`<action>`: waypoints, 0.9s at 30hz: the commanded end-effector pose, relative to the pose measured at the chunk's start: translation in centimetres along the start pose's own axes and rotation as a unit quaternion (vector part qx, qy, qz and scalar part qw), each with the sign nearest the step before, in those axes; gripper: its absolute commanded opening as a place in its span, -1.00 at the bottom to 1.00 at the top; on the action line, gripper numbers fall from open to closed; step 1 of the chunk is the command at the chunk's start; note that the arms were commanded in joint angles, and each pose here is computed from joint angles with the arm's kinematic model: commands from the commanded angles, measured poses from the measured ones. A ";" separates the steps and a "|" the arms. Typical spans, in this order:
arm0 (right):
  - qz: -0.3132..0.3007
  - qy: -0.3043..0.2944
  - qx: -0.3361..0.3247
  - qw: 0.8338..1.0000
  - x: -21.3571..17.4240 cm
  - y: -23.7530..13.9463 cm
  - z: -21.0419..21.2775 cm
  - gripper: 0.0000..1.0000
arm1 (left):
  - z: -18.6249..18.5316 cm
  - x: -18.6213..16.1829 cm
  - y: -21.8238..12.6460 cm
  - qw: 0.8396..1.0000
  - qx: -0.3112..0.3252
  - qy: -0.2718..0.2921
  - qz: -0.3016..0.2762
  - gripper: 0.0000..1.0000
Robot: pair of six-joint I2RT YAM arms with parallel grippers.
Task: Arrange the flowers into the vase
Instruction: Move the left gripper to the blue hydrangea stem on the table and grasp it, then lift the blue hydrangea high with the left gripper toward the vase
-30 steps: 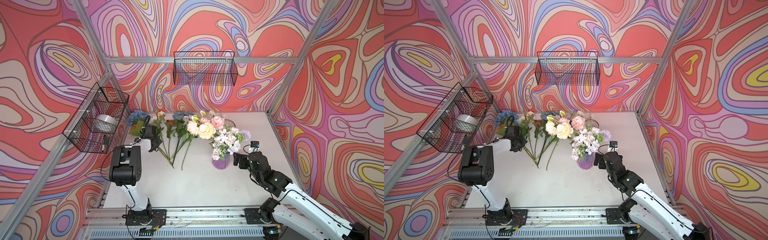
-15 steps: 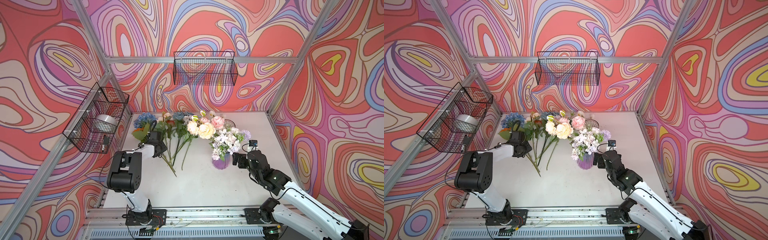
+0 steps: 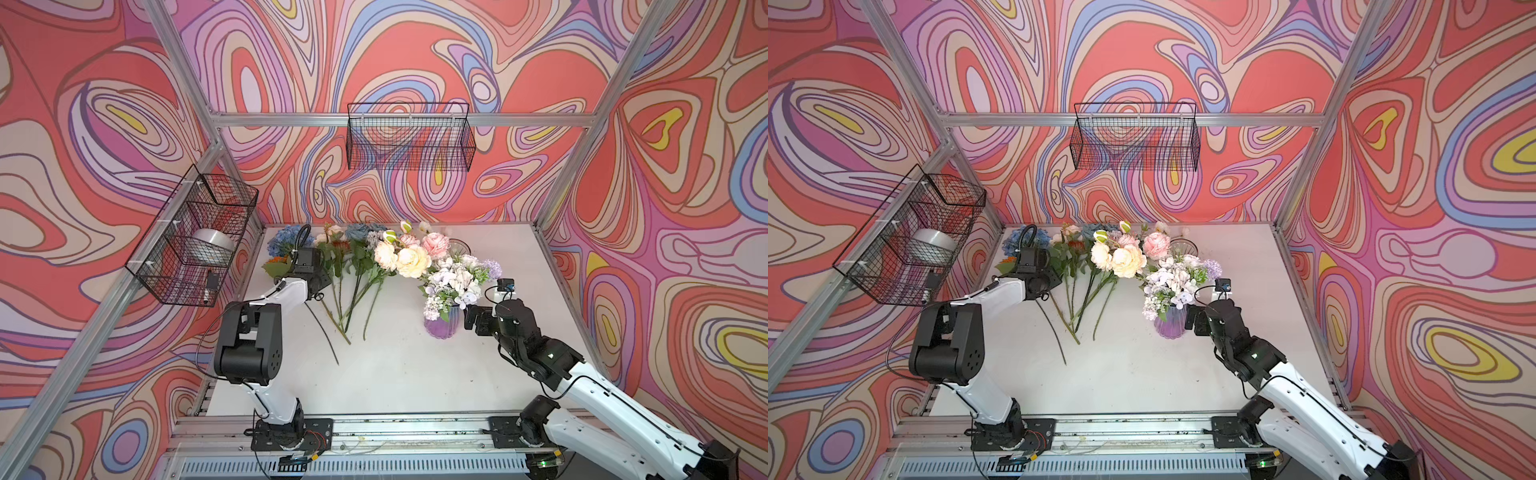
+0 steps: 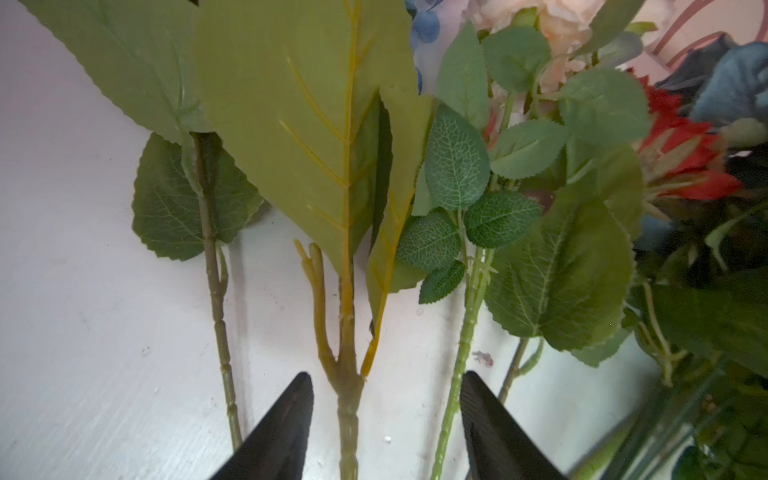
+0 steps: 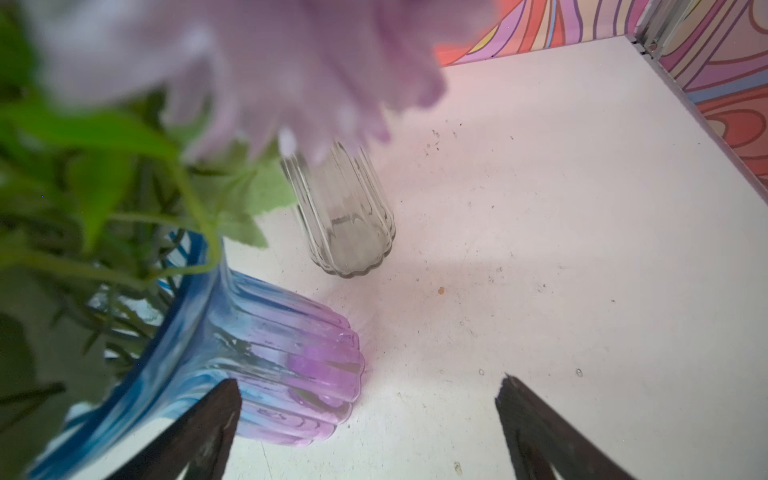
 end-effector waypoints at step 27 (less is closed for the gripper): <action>-0.119 -0.062 0.184 0.974 4.1 -2.0 4.9 0.95 | 1.3 0.4 -3.3 0.998 -0.012 -0.028 -0.047 -1.00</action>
Point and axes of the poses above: each gripper's point midway between its finger pads, its own y axis out along the fingers, its own z axis along the line the jaws close on, x = y × z, the point moved 6 cm from there along -y, back along the fingers, and after that the axes turned 5 degrees about y, right-handed, at the moved point
